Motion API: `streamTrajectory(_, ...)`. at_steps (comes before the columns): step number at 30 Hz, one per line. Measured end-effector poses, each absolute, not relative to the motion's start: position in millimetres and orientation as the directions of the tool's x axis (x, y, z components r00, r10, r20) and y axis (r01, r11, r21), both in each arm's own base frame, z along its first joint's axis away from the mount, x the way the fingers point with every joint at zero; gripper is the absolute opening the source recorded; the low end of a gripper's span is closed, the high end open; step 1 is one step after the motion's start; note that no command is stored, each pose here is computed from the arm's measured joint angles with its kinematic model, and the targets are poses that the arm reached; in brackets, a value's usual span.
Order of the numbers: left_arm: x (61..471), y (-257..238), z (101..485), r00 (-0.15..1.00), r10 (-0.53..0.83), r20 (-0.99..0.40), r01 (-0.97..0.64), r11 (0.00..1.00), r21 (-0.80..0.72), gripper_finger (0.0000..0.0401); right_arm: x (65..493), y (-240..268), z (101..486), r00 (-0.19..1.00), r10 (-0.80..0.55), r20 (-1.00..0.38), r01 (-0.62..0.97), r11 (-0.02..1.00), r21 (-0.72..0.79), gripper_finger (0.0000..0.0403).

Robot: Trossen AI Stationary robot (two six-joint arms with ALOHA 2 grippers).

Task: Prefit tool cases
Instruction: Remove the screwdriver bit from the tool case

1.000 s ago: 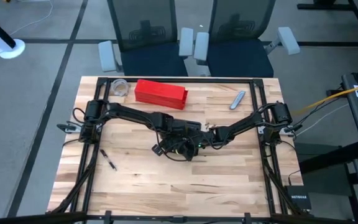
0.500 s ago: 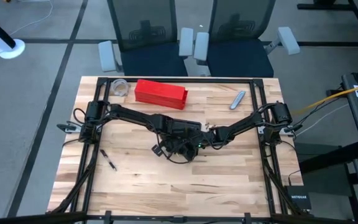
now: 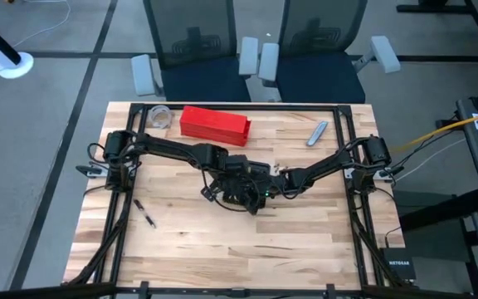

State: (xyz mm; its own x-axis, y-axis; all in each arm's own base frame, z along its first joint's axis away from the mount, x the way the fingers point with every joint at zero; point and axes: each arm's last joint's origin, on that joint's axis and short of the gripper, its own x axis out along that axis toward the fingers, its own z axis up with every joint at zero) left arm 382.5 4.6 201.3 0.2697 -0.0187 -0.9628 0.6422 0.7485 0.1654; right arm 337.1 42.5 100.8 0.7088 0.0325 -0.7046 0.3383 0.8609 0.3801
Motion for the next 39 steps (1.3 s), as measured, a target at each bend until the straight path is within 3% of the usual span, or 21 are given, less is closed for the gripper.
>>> streamTrajectory(7,381.0,-7.0,189.8,0.265,-0.137,-0.955,0.629,0.775,0.063,0.0019,337.1,42.3,100.7,0.71,0.023,-0.704,0.343,0.861,0.375,0.0)
streamTrajectory(16,387.6,-15.6,174.2,0.288,-0.106,-0.952,0.674,0.728,0.123,0.011,337.1,42.3,100.7,0.71,0.023,-0.704,0.342,0.862,0.374,0.0)
streamTrajectory(23,389.1,-12.1,160.0,0.241,-0.1,-0.965,0.68,0.727,0.095,0.0126,337.1,42.5,100.7,0.71,0.032,-0.704,0.337,0.862,0.379,0.0)
streamTrajectory(27,390.9,-12.4,154.1,0.23,-0.099,-0.968,0.712,0.695,0.098,0.0106,337.1,42.4,100.7,0.71,0.032,-0.704,0.337,0.861,0.38,0.0)
streamTrajectory(32,394.0,-12.1,151.5,0.247,-0.094,-0.965,0.694,0.712,0.109,0.0012,337.1,42.5,100.7,0.71,0.033,-0.703,0.337,0.861,0.38,0.0)
streamTrajectory(39,396.0,-11.7,150.3,0.269,-0.065,-0.961,0.667,0.732,0.137,0.0002,336.4,42.4,100.3,0.705,0.031,-0.708,0.339,0.862,0.376,0.0)
